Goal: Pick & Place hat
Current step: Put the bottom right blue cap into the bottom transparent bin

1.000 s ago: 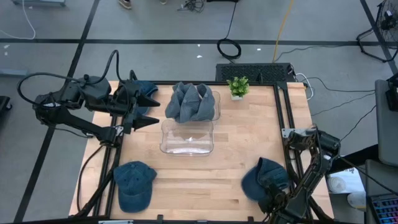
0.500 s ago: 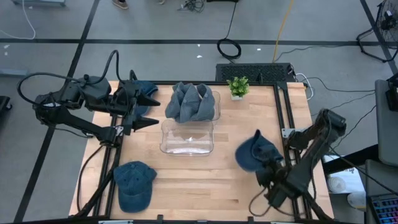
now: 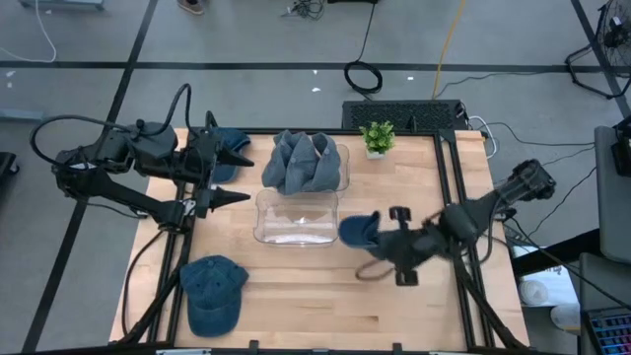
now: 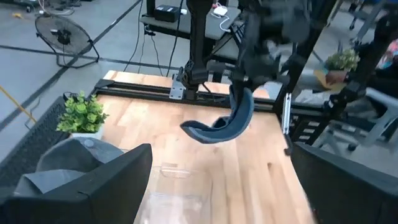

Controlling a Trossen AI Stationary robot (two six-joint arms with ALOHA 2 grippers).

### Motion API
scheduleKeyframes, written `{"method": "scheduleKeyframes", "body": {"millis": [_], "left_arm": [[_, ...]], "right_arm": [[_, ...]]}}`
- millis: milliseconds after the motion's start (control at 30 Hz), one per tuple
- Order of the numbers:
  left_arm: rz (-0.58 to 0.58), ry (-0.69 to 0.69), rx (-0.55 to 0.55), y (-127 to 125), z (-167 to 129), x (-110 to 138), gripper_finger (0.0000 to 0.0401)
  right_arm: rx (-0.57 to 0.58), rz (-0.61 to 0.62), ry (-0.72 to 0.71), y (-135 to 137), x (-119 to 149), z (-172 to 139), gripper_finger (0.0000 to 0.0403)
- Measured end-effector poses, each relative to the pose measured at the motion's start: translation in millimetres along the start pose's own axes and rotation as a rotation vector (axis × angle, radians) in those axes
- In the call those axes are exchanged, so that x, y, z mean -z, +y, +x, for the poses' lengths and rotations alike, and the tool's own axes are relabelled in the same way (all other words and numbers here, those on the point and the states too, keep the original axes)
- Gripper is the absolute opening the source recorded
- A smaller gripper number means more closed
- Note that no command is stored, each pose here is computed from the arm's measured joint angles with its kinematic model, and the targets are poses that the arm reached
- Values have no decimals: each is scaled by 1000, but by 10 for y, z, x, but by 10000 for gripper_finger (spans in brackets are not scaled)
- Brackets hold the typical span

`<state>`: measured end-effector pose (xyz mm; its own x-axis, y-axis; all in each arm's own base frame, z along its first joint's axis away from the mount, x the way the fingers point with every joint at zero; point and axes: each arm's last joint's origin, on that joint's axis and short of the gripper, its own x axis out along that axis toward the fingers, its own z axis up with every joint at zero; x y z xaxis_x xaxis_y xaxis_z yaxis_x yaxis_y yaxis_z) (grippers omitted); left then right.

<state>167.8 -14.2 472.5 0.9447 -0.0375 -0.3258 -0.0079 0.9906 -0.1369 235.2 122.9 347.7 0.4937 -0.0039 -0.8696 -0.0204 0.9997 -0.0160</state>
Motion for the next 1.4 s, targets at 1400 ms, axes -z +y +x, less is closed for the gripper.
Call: {"method": "scheduleKeyframes", "body": {"millis": [1400], "left_arm": [[108, -99, -120, 182, 254, -156, 392]], "right_arm": [[-867, 70, -737, -1737, -1032, -590, 0]]}}
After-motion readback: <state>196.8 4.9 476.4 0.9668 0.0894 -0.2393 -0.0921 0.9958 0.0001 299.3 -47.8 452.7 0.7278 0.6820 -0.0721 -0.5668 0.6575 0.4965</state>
